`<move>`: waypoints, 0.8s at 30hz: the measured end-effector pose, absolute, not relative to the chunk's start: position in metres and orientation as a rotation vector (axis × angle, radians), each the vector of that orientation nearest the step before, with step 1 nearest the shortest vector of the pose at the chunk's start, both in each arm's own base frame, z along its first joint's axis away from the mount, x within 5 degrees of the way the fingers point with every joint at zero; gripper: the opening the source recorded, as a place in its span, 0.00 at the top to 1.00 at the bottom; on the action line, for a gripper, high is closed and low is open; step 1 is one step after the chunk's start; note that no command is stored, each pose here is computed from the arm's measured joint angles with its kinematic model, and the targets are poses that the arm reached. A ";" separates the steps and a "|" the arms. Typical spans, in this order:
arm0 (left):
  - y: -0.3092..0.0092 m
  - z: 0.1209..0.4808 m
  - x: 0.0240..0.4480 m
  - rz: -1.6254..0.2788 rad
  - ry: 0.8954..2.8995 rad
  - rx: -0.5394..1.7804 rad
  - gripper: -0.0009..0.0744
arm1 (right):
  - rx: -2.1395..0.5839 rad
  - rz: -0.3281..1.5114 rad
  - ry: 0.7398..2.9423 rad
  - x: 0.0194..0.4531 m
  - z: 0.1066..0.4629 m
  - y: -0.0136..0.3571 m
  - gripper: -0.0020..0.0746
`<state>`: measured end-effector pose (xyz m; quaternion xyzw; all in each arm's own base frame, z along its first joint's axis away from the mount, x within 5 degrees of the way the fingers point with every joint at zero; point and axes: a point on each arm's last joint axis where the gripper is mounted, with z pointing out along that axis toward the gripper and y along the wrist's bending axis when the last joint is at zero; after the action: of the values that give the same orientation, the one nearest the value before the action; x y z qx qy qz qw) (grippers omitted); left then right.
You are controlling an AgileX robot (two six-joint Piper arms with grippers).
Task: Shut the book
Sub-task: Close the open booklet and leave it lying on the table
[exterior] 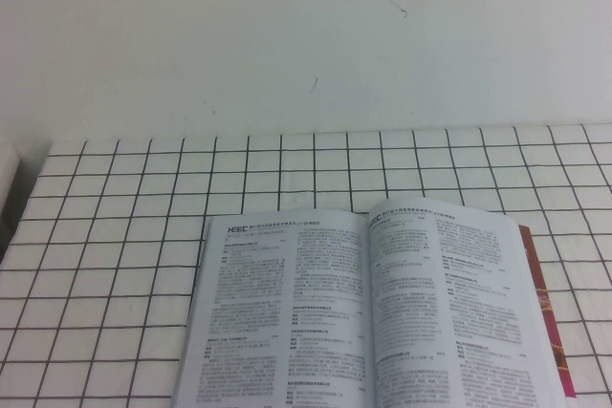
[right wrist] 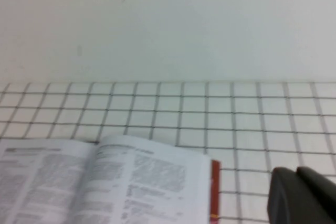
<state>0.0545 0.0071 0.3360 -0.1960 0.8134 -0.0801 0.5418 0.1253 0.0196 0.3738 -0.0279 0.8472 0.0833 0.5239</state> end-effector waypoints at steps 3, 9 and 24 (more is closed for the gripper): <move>0.006 0.327 0.057 -0.203 1.966 -0.464 0.99 | -0.172 0.322 2.109 0.137 0.358 0.034 0.98; -0.001 0.305 0.067 -0.192 2.119 -0.321 0.99 | -0.652 0.505 2.201 0.167 0.325 0.069 0.98; -0.037 0.273 0.126 -0.551 2.481 0.155 0.99 | -1.156 0.813 2.343 0.215 0.253 0.151 0.98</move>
<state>0.1263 -0.0371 0.2727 0.0580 0.9316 -0.2067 0.2934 0.2153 0.1511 0.2528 -0.4139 0.8388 0.2912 0.2009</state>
